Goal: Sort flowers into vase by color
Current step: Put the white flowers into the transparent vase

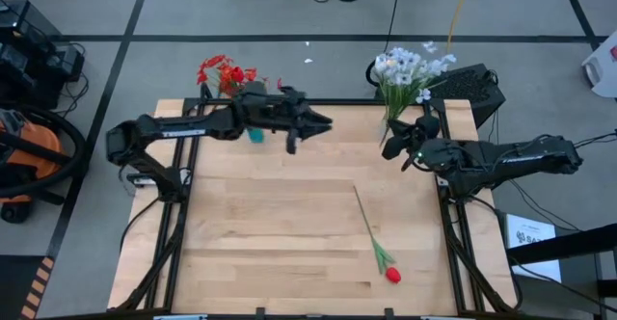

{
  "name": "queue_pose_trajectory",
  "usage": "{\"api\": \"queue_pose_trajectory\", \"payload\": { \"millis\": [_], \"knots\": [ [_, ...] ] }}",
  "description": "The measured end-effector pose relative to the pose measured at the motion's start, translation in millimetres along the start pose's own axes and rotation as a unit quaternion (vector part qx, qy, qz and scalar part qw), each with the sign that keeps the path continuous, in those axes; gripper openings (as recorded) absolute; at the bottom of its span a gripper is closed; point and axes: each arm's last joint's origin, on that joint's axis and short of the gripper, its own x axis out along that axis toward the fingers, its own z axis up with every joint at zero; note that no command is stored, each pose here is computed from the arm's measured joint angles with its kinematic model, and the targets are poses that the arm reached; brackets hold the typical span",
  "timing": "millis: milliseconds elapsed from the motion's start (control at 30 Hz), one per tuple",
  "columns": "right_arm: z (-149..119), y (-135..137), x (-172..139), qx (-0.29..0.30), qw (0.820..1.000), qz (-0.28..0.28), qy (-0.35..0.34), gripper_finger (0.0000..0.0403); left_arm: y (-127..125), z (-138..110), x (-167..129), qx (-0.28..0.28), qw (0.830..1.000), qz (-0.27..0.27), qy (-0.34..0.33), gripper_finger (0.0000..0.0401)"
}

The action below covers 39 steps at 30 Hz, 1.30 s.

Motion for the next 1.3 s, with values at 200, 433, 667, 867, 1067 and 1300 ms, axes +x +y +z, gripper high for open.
{"api": "queue_pose_trajectory", "payload": {
  "millis": [200, 433, 667, 867, 1067, 1300],
  "knots": [
    [-10, -9, 6, -0.020, 0.999, -0.042, -0.001, 0.0000, 5, -39, -56, -0.020, 0.998, 0.045, -0.025, 0.0108],
    [-22, -28, 29, -0.008, 0.996, -0.089, -0.018, 0.0000, -8, -73, -101, -0.031, 0.996, 0.073, -0.051, 0.0108],
    [-20, -47, 55, -0.021, 0.994, -0.084, -0.066, 0.0000, -18, -73, -119, -0.037, 0.995, 0.076, -0.060, 0.0108],
    [-22, -58, 65, -0.064, 0.991, -0.103, -0.050, 0.0000, -20, -72, -124, -0.042, 0.994, 0.081, -0.054, 0.0108],
    [-38, -72, 78, -0.059, 0.991, -0.105, -0.065, 0.0000, -20, -72, -124, -0.054, 0.994, 0.081, -0.054, 0.0108],
    [-47, -86, 79, -0.064, 0.985, -0.086, -0.137, 0.0000, -20, -72, -124, -0.072, 0.993, 0.080, -0.055, 0.0108]
  ]
}}
